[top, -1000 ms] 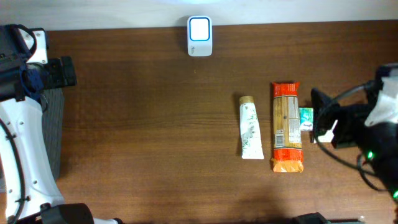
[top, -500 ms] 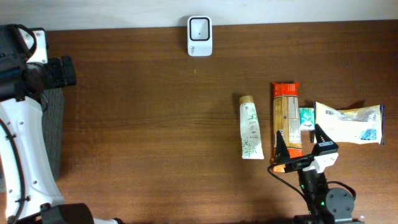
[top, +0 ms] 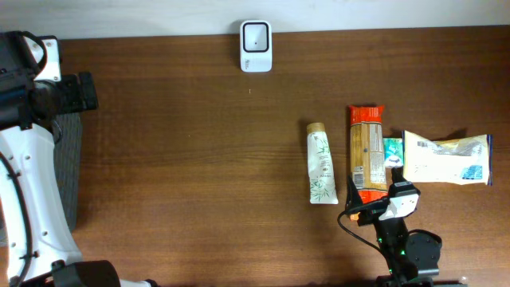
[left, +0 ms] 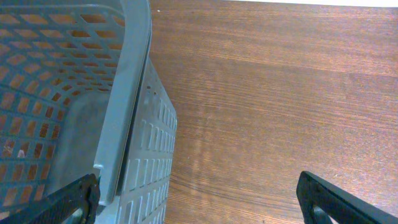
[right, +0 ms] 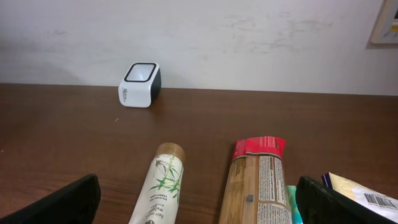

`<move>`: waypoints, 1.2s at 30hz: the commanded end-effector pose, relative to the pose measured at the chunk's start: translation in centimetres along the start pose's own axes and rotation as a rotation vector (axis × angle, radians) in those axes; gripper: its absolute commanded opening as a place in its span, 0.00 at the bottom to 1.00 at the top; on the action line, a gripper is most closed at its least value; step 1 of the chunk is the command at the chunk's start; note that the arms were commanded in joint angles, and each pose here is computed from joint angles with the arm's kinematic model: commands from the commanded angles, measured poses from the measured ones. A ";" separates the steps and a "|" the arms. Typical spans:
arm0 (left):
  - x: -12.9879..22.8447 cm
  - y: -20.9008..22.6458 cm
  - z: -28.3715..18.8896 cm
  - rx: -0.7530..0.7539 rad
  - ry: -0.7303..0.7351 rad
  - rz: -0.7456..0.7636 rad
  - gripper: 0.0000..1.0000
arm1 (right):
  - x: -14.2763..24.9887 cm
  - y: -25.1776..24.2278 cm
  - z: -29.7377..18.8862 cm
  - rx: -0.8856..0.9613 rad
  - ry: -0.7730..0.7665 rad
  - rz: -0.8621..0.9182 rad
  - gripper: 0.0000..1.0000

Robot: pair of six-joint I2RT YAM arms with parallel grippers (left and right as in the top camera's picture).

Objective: Scan the item barcode

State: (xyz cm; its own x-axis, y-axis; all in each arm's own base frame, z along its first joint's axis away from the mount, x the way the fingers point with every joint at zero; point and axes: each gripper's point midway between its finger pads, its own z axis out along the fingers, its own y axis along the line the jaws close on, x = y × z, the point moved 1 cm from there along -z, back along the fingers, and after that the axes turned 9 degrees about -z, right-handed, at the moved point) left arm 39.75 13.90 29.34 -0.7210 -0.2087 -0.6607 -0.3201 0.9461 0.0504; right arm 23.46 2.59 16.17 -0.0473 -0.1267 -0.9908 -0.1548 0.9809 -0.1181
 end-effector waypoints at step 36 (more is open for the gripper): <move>17.0 -7.6 -7.6 0.273 -0.850 0.124 0.99 | 0.2 0.2 0.0 -0.009 -0.004 0.011 0.99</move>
State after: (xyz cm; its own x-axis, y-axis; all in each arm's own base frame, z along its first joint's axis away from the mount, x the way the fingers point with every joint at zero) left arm 25.71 1.89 25.83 -0.0672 0.0541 -0.9963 -0.0648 0.9962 0.0585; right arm 23.44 2.58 16.27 -0.0428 -0.1266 -0.9910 -0.1543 0.9809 -0.1187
